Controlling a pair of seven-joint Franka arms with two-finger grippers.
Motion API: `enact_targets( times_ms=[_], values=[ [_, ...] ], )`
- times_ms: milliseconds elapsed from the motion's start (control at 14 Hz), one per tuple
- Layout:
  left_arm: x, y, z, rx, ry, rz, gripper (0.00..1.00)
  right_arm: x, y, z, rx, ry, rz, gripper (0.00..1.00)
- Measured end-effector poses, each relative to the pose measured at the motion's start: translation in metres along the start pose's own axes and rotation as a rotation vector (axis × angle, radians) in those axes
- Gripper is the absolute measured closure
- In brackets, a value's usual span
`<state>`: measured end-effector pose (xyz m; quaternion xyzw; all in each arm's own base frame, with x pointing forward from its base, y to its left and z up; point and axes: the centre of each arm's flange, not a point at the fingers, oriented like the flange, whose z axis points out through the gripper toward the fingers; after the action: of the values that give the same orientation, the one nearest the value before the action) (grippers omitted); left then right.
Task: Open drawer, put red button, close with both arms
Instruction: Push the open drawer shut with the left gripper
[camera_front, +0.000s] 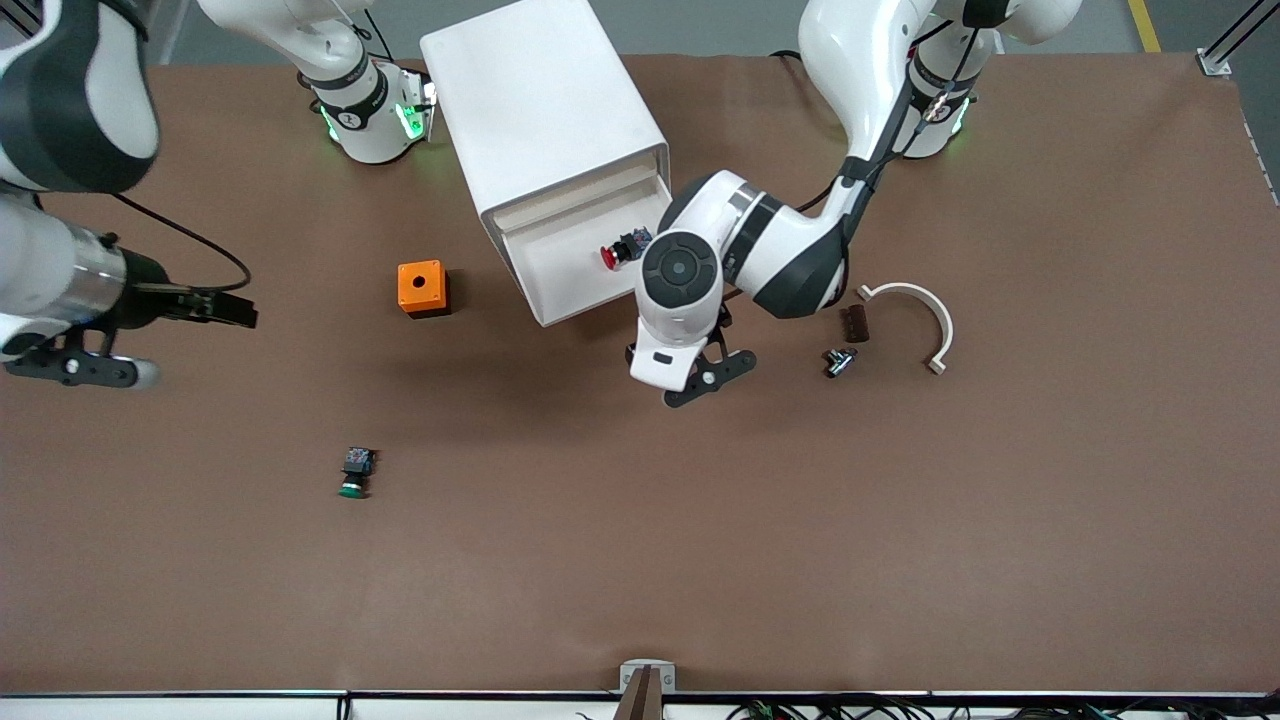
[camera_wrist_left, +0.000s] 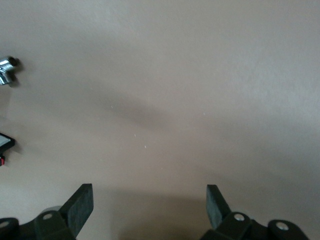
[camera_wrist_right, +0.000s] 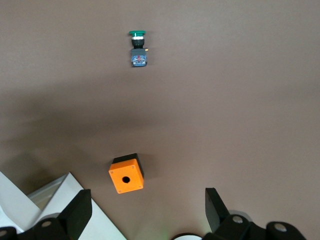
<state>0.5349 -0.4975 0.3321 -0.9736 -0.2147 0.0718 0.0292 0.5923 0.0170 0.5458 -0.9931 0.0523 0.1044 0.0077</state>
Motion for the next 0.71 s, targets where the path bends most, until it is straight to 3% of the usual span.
enact_targets(
  times_ms=[214,429,714],
  values=[
    [-0.021,0.014,0.005,-0.027,0.013,0.037,0.00,-0.003,0.035,-0.010,0.010,0.012,-0.036,0.00],
    [-0.052,0.029,0.015,-0.036,0.022,0.082,0.00,-0.002,0.055,-0.012,-0.040,0.023,-0.059,0.00],
    [-0.085,0.040,0.029,-0.022,0.024,0.129,0.00,-0.002,0.065,-0.013,-0.044,0.022,-0.070,0.00]
  ],
)
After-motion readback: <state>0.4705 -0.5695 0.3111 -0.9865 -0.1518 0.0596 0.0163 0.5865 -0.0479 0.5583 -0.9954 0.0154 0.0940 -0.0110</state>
